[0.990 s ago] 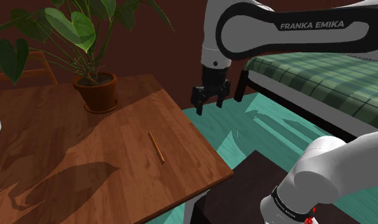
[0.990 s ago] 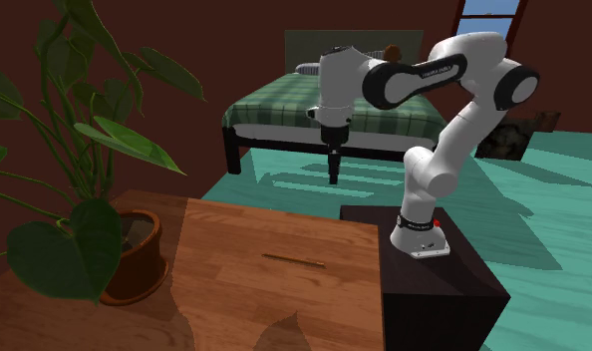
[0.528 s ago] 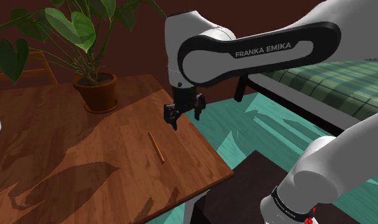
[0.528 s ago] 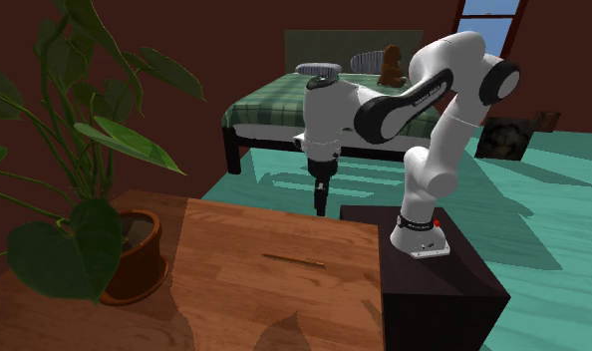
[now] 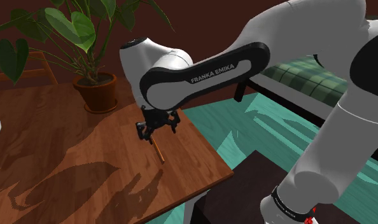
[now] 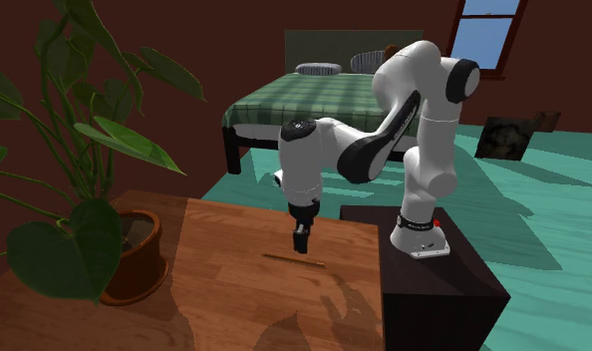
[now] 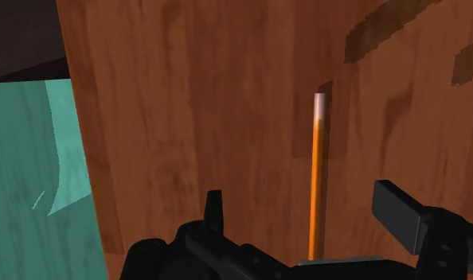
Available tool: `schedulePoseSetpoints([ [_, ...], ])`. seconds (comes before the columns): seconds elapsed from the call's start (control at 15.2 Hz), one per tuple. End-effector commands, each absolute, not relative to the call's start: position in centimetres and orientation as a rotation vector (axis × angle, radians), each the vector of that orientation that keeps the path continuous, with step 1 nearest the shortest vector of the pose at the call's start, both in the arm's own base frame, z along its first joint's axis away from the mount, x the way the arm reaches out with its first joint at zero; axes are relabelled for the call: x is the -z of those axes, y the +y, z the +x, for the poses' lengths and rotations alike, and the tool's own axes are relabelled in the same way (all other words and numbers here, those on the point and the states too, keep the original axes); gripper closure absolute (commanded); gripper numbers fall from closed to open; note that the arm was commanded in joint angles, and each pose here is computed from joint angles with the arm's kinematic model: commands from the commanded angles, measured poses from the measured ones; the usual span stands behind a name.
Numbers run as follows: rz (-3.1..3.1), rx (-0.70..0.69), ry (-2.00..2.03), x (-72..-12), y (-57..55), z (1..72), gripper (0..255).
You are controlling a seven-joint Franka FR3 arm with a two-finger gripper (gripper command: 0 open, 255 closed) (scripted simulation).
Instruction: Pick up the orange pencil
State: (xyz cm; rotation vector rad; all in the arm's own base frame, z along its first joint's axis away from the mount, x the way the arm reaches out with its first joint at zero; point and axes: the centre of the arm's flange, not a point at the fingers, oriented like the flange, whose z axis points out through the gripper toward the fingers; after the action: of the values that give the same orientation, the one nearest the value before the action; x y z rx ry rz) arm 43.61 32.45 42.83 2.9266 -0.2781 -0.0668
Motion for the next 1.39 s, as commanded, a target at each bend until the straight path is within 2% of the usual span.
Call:
schedulePoseSetpoints([
  [0.0, 2.901, 0.063, -0.298, -41.2, 34.6, 44.8, 0],
  [0.66, 2.898, 0.063, -0.300, -37.0, 34.8, 45.0, 0],
  [0.73, 2.898, 0.063, -0.300, -37.0, 34.9, 45.1, 255],
  [1.32, 2.898, 0.063, -0.300, -37.0, 34.8, 45.0, 255],
])
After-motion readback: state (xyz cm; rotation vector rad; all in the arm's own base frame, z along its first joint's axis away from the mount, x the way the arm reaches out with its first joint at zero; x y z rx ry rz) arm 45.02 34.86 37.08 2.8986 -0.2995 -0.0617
